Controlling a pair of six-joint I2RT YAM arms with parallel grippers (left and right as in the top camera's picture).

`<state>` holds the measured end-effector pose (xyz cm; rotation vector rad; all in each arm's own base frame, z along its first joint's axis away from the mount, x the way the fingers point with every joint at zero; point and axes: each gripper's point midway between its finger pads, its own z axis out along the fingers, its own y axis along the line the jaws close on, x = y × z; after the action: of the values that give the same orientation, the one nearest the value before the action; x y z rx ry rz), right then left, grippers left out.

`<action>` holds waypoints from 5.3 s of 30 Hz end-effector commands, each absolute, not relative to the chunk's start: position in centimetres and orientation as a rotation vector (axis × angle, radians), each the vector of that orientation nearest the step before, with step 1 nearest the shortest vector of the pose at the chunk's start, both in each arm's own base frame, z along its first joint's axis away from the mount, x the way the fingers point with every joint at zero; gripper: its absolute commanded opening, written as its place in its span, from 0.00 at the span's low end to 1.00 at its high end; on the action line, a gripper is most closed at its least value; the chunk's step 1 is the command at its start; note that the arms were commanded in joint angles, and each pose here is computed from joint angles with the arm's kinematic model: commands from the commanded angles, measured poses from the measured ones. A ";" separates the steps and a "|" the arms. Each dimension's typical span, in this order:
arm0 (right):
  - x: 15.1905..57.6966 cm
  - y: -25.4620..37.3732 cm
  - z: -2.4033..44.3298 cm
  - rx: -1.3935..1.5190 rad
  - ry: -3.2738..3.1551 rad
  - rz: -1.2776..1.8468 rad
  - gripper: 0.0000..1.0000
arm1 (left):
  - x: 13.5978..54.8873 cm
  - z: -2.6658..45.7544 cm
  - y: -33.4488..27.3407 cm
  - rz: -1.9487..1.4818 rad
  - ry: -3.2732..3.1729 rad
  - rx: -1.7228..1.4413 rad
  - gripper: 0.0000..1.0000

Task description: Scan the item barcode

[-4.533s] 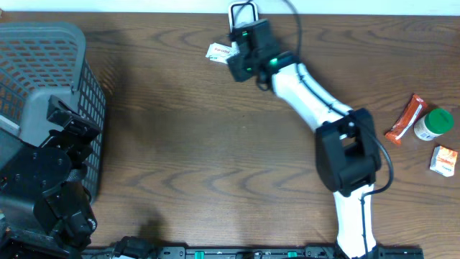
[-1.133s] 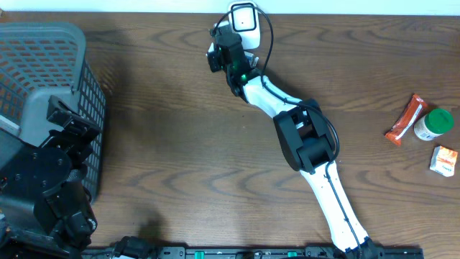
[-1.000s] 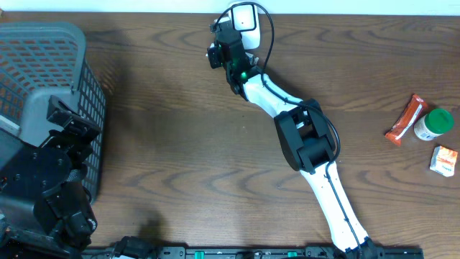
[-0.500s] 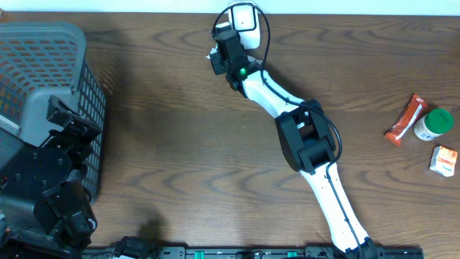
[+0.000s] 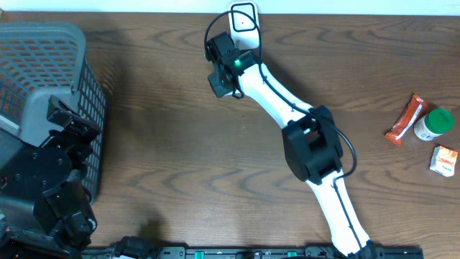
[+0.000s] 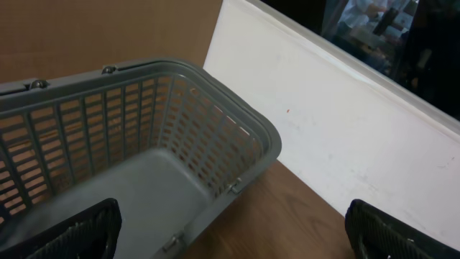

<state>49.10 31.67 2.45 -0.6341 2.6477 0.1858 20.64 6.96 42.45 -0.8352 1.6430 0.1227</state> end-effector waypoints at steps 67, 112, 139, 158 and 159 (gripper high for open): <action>43.0 28.2 -0.4 -1.248 2.728 0.557 0.57 | 20.5 42.4 7.3 0.150 1.642 -0.835 1.00; 38.2 27.9 -5.9 -1.168 2.901 -0.037 0.97 | 20.5 42.4 7.3 0.150 1.642 -0.835 1.00; 40.1 29.7 3.5 -1.079 2.918 0.206 0.35 | 20.5 42.4 7.3 0.150 1.642 -0.835 1.00; 50.1 28.8 7.2 -1.198 2.457 -0.147 0.28 | 20.5 42.4 7.3 0.150 1.642 -0.835 1.00; 50.6 28.8 7.4 -1.202 2.430 -0.156 0.28 | 20.5 42.4 7.3 0.150 1.642 -0.835 1.00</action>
<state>48.67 30.11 6.26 -1.1507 2.5187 -0.0357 20.64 6.96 42.45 -0.8354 1.6428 0.1230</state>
